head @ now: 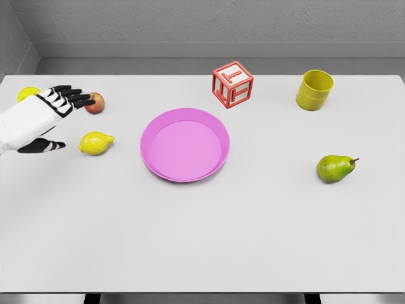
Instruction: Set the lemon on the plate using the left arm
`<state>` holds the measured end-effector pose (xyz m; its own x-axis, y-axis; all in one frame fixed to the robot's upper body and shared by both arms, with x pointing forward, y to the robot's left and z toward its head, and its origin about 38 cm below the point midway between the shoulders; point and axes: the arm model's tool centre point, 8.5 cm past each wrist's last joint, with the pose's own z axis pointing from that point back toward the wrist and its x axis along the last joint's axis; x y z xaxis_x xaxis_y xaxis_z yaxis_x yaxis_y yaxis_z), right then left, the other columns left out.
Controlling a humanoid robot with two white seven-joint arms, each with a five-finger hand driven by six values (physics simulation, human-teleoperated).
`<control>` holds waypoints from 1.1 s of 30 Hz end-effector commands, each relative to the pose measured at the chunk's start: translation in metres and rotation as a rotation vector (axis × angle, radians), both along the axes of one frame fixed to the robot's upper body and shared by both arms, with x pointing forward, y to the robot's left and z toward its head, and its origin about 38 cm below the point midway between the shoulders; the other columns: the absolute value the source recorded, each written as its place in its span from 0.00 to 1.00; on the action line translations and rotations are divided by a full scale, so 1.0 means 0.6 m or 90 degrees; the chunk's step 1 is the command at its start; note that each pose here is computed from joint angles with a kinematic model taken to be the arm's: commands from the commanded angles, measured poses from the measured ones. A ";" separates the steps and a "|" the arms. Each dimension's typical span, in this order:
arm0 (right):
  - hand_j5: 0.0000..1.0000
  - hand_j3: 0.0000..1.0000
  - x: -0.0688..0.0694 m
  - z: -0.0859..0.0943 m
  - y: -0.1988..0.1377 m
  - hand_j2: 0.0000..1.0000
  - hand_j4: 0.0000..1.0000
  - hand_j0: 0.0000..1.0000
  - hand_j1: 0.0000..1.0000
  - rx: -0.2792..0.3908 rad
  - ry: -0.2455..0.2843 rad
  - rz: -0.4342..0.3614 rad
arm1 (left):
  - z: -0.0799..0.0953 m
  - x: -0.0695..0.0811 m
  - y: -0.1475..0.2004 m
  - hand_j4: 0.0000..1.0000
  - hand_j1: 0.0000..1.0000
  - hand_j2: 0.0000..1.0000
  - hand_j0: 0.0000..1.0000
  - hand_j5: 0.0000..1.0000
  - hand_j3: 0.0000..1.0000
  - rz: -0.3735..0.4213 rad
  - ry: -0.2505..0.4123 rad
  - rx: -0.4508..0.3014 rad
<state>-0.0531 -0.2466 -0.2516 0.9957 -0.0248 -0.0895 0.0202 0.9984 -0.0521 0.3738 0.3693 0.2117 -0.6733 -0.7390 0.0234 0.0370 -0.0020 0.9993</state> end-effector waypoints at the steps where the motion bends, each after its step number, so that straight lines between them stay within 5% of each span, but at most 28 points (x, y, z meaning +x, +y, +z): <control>1: 1.00 1.00 0.000 0.000 0.000 1.00 1.00 1.00 1.00 0.001 0.000 0.000 | -0.039 -0.007 -0.013 1.00 1.00 1.00 1.00 1.00 1.00 -0.019 0.042 0.028; 6: 1.00 1.00 0.000 0.000 0.000 1.00 1.00 1.00 1.00 0.000 0.000 0.000 | -0.027 -0.010 0.019 1.00 1.00 1.00 1.00 1.00 1.00 -0.007 0.050 0.065; 14: 1.00 1.00 0.000 0.000 0.000 1.00 1.00 1.00 1.00 0.000 0.000 0.000 | -0.071 -0.009 -0.018 1.00 1.00 1.00 1.00 1.00 1.00 -0.043 0.116 0.091; 18: 1.00 1.00 0.000 0.000 0.000 1.00 1.00 1.00 1.00 0.000 0.001 0.000 | -0.084 0.036 -0.020 1.00 1.00 1.00 1.00 1.00 1.00 -0.025 0.128 0.081; 23: 1.00 1.00 0.000 0.000 0.000 1.00 1.00 1.00 1.00 0.000 0.000 0.000 | -0.100 0.038 -0.029 1.00 1.00 1.00 1.00 1.00 1.00 -0.029 0.153 0.049; 33: 1.00 1.00 0.000 0.000 0.000 1.00 1.00 1.00 1.00 0.001 0.000 0.000 | -0.113 0.080 -0.014 1.00 1.00 1.00 1.00 1.00 1.00 0.015 0.168 0.039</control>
<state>-0.0531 -0.2466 -0.2516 0.9957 -0.0248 -0.0894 0.0202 0.9984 -0.0522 0.4217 0.3617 0.1503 -0.6397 -0.7571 0.1328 0.2795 -0.0683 0.9577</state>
